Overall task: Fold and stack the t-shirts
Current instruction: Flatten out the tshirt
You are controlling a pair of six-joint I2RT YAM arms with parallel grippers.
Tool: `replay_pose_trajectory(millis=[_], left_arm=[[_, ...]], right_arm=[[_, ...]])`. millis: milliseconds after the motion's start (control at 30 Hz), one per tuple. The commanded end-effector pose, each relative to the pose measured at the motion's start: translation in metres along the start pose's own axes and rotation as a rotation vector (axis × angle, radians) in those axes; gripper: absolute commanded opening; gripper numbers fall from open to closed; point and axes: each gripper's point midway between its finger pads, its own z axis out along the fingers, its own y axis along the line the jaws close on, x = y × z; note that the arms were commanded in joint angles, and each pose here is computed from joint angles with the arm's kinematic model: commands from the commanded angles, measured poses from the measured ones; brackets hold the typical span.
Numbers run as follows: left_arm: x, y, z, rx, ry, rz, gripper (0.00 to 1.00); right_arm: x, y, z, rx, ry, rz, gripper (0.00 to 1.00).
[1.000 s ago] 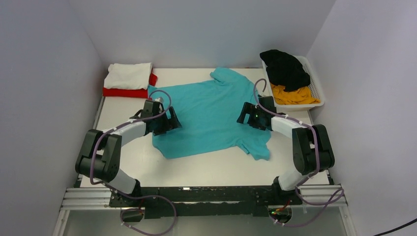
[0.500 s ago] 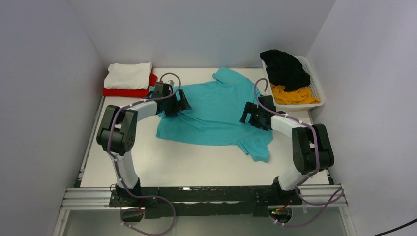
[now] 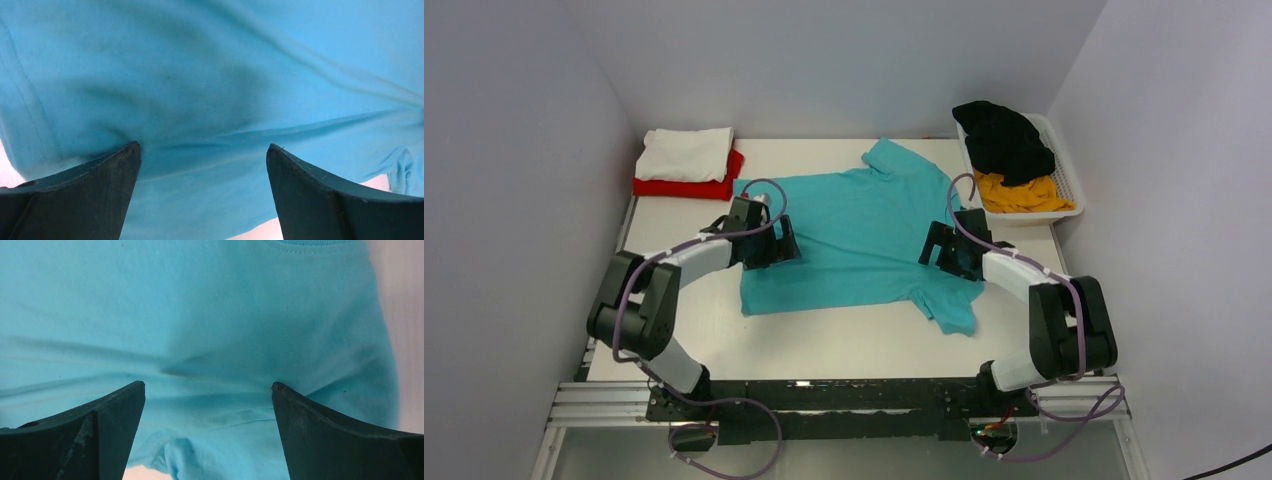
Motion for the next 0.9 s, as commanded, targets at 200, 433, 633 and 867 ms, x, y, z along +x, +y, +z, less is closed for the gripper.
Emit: replay_pose_trajectory(millis=[200, 433, 633, 867], left_arm=[[-0.026, -0.001, -0.057, -0.068, -0.130, 0.034, 0.99], [-0.020, 0.018, -0.122, -0.145, -0.288, -0.055, 0.99], [0.039, 0.062, -0.141, -0.249, -0.277, -0.163, 1.00], [0.081, 0.071, -0.121, -0.189, -0.216, -0.230, 0.96]], right_arm=[[-0.045, 0.010, -0.056, -0.009, -0.181, 0.028, 1.00], [-0.081, 0.007, -0.111, -0.015, -0.410, 0.124, 1.00], [-0.058, -0.003, -0.114, -0.028, -0.372, 0.089, 1.00], [0.003, 0.036, -0.113, -0.269, -0.105, -0.005, 1.00]])
